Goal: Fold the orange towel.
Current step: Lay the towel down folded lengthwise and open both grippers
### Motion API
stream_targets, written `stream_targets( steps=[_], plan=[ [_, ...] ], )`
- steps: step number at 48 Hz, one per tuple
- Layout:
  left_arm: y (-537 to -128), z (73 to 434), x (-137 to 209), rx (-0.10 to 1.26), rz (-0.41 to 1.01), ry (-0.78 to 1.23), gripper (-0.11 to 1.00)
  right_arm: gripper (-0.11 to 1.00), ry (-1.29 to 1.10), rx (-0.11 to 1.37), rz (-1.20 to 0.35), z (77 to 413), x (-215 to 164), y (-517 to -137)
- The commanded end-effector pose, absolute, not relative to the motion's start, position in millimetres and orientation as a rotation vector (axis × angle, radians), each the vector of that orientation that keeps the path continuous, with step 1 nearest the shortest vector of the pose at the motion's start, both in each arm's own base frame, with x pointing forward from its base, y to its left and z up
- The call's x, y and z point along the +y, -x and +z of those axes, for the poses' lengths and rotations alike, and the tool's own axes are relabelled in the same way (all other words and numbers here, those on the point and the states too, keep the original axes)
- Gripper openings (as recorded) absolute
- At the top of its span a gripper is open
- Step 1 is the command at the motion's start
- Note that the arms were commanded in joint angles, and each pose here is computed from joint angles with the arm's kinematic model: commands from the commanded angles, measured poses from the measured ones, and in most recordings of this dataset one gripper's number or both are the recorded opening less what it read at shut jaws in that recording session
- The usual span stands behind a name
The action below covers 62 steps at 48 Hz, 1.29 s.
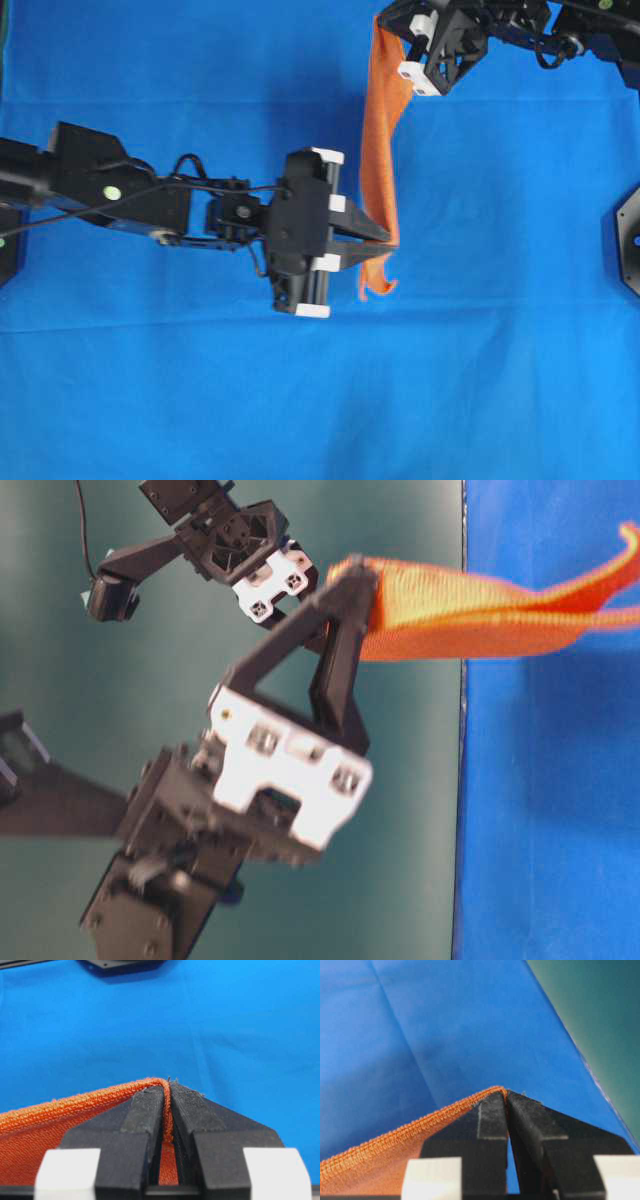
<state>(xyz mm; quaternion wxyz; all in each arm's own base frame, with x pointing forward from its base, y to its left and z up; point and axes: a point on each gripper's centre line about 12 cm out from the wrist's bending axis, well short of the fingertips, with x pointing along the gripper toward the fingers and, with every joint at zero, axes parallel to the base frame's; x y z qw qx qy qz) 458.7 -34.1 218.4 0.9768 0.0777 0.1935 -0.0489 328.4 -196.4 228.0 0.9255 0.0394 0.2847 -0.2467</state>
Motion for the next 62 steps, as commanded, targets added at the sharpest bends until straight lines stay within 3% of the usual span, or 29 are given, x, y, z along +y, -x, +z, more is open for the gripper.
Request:
stream_targets(
  steps=[1, 16, 27, 34, 53, 62],
  plan=[
    [-475, 238, -49, 0.323, -0.123, -0.165, 0.01, 0.03, -0.072, 0.547, -0.564, 243, -211, -310],
    [-527, 233, -56, 0.285, -0.123, -0.164, 0.01, 0.03, -0.073, 0.560, -0.590, 240, -194, -268],
    [-531, 221, -55, 0.305, -0.121, -0.154, 0.01, 0.03, -0.074, 0.630, -0.583, 229, -194, -265],
    [-517, 200, -52, 0.363, -0.118, -0.138, 0.01, 0.03, -0.078, 0.652, -0.573, 216, -202, -279],
    [-450, 155, -45, 0.417, -0.090, -0.026, 0.01, 0.03, -0.035, 0.652, -0.472, 186, -213, -363],
    [-432, 141, -43, 0.439, -0.078, 0.017, 0.01, 0.03, -0.013, 0.660, -0.453, 182, -214, -376]
  ],
)
